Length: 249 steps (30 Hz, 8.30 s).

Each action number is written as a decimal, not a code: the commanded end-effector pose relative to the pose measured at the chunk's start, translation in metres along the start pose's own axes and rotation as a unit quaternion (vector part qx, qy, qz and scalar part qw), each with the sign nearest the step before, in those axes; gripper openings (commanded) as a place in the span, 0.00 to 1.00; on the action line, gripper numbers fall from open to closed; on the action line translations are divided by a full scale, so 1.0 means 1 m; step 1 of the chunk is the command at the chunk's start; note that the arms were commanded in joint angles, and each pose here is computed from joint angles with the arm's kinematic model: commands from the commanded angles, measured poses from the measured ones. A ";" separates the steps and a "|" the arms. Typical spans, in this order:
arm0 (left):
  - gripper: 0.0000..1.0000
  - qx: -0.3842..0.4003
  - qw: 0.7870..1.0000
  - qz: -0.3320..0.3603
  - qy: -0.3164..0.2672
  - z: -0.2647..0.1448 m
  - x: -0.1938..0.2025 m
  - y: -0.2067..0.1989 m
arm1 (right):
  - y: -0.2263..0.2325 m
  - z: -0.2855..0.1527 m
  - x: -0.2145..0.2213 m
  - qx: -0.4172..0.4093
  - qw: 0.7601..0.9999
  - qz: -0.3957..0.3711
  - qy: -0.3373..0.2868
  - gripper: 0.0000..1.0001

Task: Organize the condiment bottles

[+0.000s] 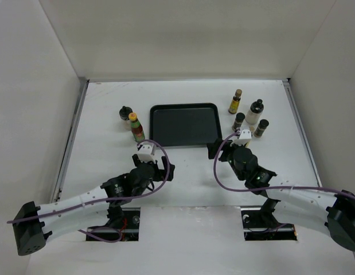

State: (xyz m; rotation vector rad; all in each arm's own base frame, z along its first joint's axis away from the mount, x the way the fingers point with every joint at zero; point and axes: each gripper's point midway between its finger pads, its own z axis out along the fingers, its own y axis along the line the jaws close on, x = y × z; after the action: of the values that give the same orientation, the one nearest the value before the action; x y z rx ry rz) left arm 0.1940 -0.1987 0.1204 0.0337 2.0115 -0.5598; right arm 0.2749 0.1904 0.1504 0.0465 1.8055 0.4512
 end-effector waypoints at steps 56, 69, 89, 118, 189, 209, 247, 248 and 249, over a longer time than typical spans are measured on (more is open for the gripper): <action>0.72 -0.279 0.939 -0.032 -0.200 0.030 -0.189 0.114 | 0.041 -0.004 -0.009 -0.066 0.998 -0.017 -0.004 0.22; 0.62 -0.269 0.942 -0.022 -0.198 0.064 -0.205 0.107 | 0.078 -0.006 0.007 -0.126 0.991 -0.043 0.013 0.80; 0.22 -0.317 0.918 0.009 -0.238 0.074 -0.231 0.120 | 0.076 -0.005 0.012 -0.123 0.991 -0.047 0.019 0.82; 0.20 -0.197 0.929 0.037 -0.312 0.160 -0.327 0.023 | 0.064 -0.006 0.005 -0.113 0.993 -0.034 0.006 0.90; 0.62 -0.396 0.909 -0.046 -0.118 0.162 -0.192 0.230 | 0.055 0.002 0.013 -0.088 0.995 -0.041 0.026 0.86; 0.41 -0.262 0.947 -0.001 -0.185 0.093 -0.174 0.078 | 0.053 0.001 0.009 -0.085 0.996 -0.037 0.018 0.85; 1.00 -0.169 0.946 -0.047 -0.273 0.026 -0.177 0.045 | 0.006 -0.026 -0.100 0.034 0.995 0.021 -0.088 0.60; 1.00 -0.171 0.942 -0.055 -0.283 0.018 -0.175 0.051 | -0.006 -0.024 -0.101 0.059 0.994 0.017 -0.088 0.64; 1.00 -0.171 0.939 -0.064 -0.292 0.011 -0.172 0.057 | -0.020 -0.023 -0.103 0.088 0.992 0.014 -0.090 0.68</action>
State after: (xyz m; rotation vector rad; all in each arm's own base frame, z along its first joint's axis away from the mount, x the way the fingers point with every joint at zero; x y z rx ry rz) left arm 0.3138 -0.1361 0.2417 -0.3631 1.5618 -0.2572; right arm 0.2779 0.1736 0.2441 0.1456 1.6405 0.4634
